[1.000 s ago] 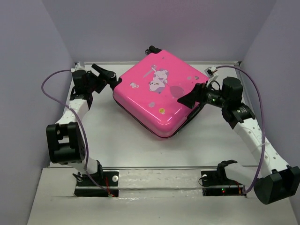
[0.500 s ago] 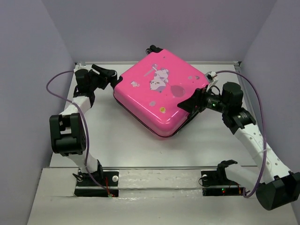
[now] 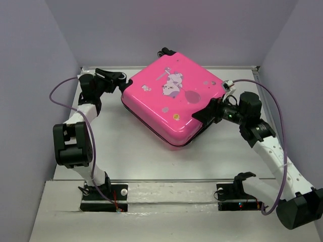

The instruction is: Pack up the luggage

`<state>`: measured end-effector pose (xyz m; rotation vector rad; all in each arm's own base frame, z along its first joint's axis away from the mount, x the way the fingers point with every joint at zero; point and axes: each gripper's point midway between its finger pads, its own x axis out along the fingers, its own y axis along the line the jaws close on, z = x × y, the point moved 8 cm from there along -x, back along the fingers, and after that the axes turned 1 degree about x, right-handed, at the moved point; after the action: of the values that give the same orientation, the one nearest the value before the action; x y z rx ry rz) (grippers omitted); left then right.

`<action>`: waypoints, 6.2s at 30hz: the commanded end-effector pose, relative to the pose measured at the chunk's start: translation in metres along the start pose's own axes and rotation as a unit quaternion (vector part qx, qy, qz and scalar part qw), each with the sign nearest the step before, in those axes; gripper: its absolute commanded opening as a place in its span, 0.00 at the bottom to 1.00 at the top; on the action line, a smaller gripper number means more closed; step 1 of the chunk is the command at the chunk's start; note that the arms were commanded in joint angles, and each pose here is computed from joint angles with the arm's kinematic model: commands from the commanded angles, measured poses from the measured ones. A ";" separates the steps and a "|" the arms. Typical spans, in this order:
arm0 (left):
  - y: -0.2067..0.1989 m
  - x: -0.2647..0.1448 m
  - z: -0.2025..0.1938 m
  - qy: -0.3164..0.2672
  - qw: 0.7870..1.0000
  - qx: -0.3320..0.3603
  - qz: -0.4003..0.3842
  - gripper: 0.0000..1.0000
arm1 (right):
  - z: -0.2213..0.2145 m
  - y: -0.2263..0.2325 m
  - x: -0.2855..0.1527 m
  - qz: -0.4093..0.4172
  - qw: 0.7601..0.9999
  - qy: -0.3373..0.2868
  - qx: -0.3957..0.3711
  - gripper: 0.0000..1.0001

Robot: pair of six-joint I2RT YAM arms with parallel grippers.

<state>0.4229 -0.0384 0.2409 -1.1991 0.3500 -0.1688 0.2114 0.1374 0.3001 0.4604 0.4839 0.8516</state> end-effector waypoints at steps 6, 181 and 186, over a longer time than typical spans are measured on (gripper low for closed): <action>-0.155 -0.046 0.021 -0.008 0.977 0.072 -0.199 0.06 | 0.004 0.000 -0.002 -0.013 0.999 -0.027 -0.028 1.00; -0.034 0.094 0.033 0.024 0.990 0.132 0.033 0.99 | -0.198 0.082 0.045 -0.017 0.998 0.053 0.022 0.07; -0.035 0.100 0.029 0.022 0.995 0.101 -0.003 0.97 | -0.196 0.080 0.043 -0.025 0.998 0.046 0.018 0.07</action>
<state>0.5221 -0.0503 0.2273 -0.9317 0.4903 -0.1144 0.0736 0.2527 0.1634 0.4209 0.6412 0.8102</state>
